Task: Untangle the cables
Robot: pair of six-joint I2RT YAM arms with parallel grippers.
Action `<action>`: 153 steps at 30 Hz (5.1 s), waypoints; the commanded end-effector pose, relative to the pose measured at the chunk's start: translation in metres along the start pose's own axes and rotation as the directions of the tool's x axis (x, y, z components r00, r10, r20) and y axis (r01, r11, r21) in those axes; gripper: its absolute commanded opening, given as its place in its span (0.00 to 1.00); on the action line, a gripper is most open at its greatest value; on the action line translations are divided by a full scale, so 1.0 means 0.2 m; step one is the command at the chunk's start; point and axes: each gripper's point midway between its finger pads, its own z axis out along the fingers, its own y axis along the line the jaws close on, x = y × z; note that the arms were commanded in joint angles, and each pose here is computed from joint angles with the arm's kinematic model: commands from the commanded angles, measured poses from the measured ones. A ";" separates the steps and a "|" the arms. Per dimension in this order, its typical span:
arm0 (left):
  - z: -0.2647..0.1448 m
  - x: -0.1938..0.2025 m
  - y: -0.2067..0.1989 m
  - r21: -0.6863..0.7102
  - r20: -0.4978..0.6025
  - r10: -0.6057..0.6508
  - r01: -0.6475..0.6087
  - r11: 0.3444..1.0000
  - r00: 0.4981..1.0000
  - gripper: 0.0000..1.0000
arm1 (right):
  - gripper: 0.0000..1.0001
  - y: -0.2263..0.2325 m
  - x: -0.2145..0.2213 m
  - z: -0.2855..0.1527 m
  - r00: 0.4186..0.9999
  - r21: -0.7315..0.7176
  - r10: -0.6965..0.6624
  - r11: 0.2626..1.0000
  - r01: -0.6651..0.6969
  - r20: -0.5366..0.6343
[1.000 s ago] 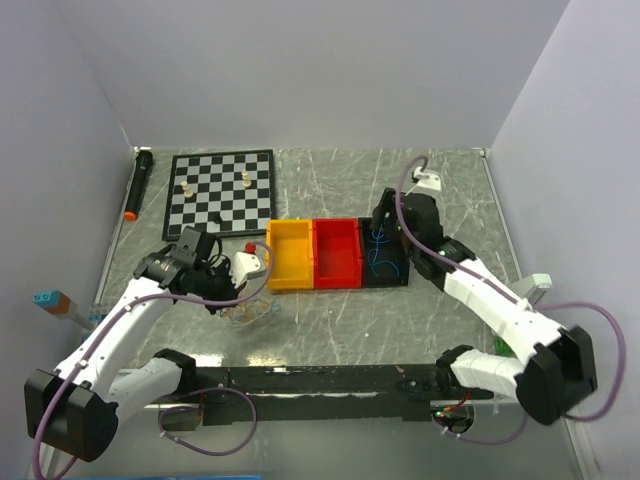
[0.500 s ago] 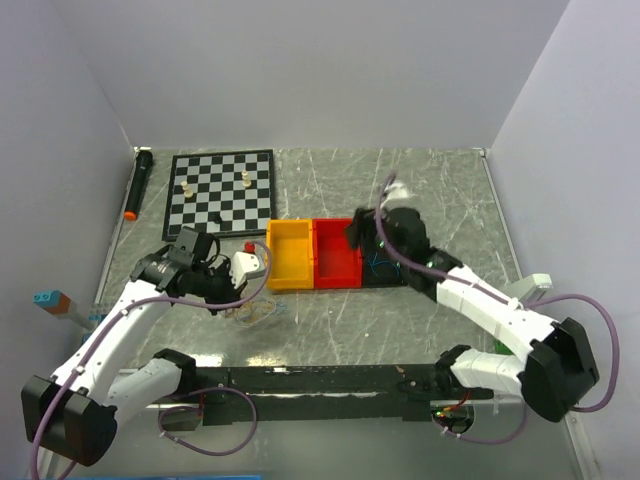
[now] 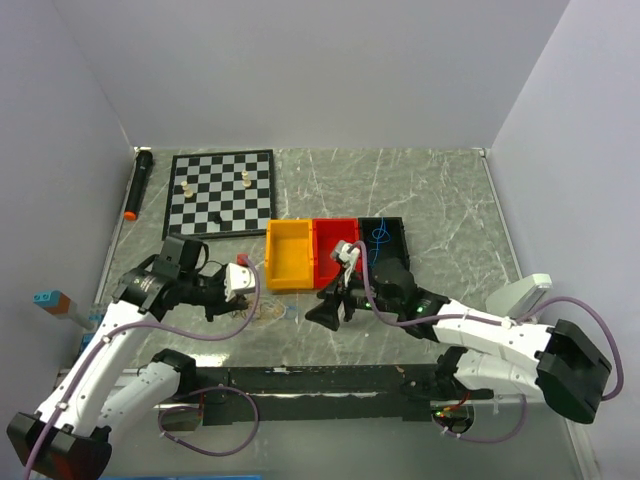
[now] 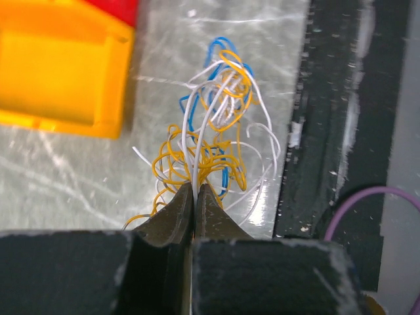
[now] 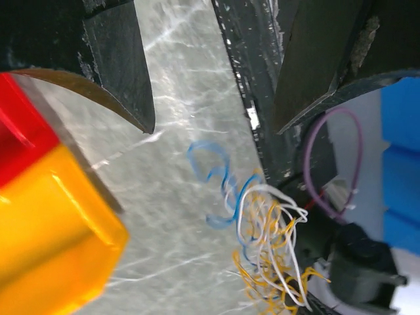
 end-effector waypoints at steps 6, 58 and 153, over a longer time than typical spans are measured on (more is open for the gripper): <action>-0.03 -0.14 -0.08 0.116 0.109 0.122 -0.134 0.984 0.987 0.01 | 0.79 0.15 -0.12 0.13 0.998 -0.179 -0.037 0.983 0.045 0.045; -0.09 -0.21 -0.07 0.100 0.121 0.135 -0.147 0.984 0.983 0.01 | 0.07 0.23 -0.07 0.21 0.988 -0.264 -0.152 0.954 0.141 -0.024; -0.07 0.09 0.11 -0.114 -0.135 0.086 -0.102 0.988 0.987 0.01 | 0.00 -0.55 -1.44 -1.19 0.666 0.850 -0.559 0.471 -0.236 0.494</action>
